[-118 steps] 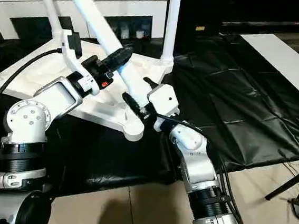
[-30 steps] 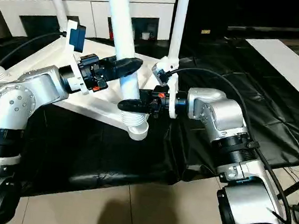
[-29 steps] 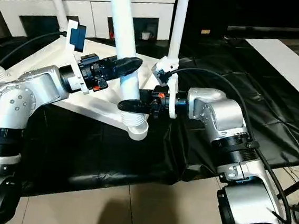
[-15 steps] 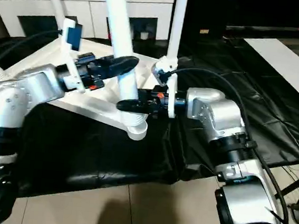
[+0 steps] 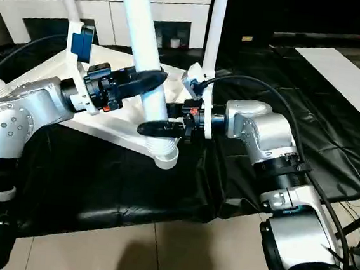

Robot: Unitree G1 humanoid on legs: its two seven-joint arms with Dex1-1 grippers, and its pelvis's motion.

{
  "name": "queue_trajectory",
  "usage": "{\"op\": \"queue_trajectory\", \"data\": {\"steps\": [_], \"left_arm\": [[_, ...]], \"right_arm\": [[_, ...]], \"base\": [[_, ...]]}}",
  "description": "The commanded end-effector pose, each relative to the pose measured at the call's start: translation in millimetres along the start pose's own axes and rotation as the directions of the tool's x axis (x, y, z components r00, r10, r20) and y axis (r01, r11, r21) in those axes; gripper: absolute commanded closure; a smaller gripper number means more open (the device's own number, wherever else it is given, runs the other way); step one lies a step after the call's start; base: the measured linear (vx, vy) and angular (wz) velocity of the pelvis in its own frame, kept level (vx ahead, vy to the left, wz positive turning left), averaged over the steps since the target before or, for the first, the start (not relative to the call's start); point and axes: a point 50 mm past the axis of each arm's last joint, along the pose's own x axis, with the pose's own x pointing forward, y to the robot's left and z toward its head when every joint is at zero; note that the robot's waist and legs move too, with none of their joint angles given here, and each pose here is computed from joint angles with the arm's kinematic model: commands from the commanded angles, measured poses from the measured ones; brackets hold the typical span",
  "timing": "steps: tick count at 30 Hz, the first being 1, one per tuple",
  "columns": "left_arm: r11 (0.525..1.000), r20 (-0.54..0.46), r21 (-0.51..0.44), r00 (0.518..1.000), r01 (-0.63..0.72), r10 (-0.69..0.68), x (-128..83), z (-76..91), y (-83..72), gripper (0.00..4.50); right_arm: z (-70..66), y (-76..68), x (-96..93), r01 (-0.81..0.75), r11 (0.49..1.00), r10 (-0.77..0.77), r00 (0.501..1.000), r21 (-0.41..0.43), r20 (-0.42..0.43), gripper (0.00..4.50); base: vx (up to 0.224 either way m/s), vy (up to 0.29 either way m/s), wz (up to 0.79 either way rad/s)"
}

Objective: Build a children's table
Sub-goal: Pick table leg

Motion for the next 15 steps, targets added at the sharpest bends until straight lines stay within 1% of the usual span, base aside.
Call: {"op": "queue_trajectory", "data": {"steps": [1,5,9,15], "left_arm": [[0.995,-0.053,-0.013,0.994,0.098,-0.098,9.0,-8.2,-11.1,2.57],[0.997,-0.062,0.003,0.996,0.072,-0.071,9.1,-9.3,-7.2,2.57],[0.999,-0.065,0.017,0.997,0.042,-0.041,10.1,-10.1,-3.3,2.57],[0.999,-0.062,0.018,0.997,0.043,-0.042,11.1,-9.8,-2.6,2.6]], "right_arm": [[21.1,-0.8,-7.0,0.03,0.998,-0.03,1.0,-0.06,0.011,1.04],[23.4,1.3,-7.2,0.001,0.997,-0.001,1.0,-0.072,0.009,1.04],[25.5,3.7,-4.7,-0.021,0.997,0.023,0.999,-0.073,0.027,1.04],[18.1,2.7,-2.8,-0.012,0.996,0.01,1.0,-0.087,-0.018,1.04]], "base": [[0.0,0.0,0.0],[0.0,0.0,0.0],[0.0,0.0,0.0],[0.0,0.0,0.0]]}}
